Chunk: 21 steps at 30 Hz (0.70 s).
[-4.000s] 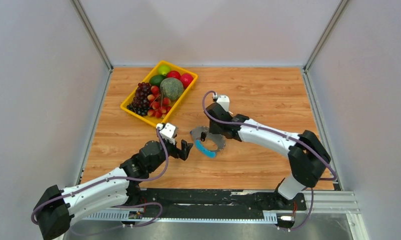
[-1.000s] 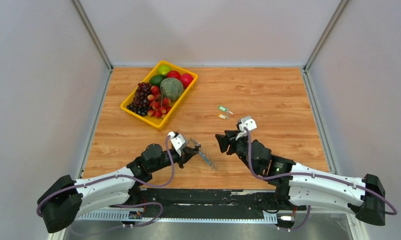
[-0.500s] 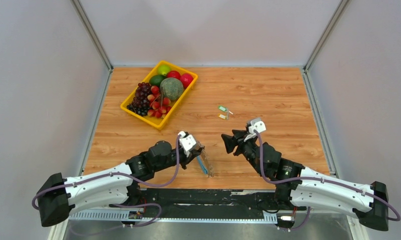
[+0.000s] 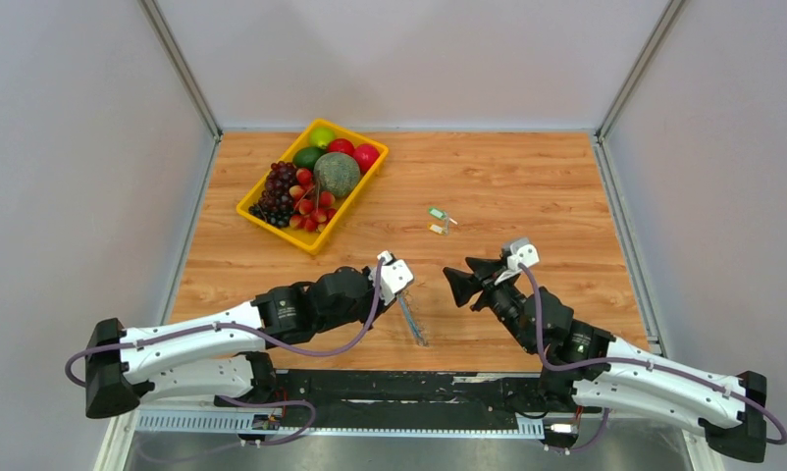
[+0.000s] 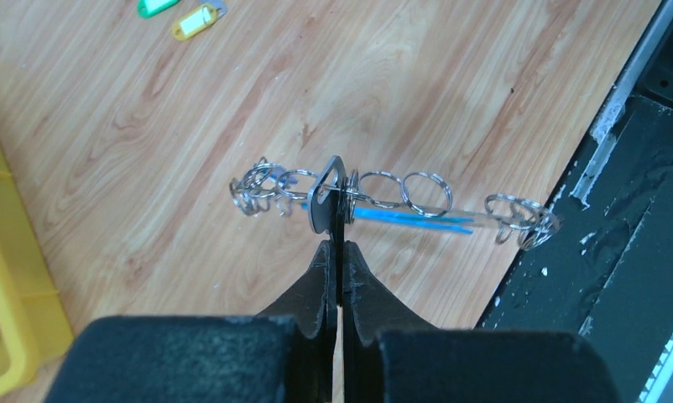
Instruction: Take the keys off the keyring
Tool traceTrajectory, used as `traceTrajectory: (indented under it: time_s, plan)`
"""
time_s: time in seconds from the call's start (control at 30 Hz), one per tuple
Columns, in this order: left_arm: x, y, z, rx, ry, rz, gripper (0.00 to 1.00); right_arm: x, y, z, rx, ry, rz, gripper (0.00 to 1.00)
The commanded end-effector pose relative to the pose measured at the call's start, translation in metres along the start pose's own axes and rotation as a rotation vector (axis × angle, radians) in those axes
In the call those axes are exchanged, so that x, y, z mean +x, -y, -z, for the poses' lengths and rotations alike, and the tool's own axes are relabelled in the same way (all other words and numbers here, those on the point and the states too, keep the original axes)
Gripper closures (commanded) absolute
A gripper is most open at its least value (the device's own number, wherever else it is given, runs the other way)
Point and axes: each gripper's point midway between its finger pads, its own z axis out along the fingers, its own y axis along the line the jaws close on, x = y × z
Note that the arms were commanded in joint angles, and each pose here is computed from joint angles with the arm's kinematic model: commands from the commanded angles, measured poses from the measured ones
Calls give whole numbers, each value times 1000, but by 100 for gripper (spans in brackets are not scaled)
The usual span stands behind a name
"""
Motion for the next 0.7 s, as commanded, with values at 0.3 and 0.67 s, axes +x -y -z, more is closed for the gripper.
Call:
traceTrajectory:
  time_s: [0.3, 0.67]
  plan:
    - [-10, 1, 55, 114, -182, -190, 100, 0, -19, 6, -142, -9, 68, 34]
    - [-21, 8, 67, 197, -122, -286, 100, 7, -88, 7, -481, -88, 137, 36]
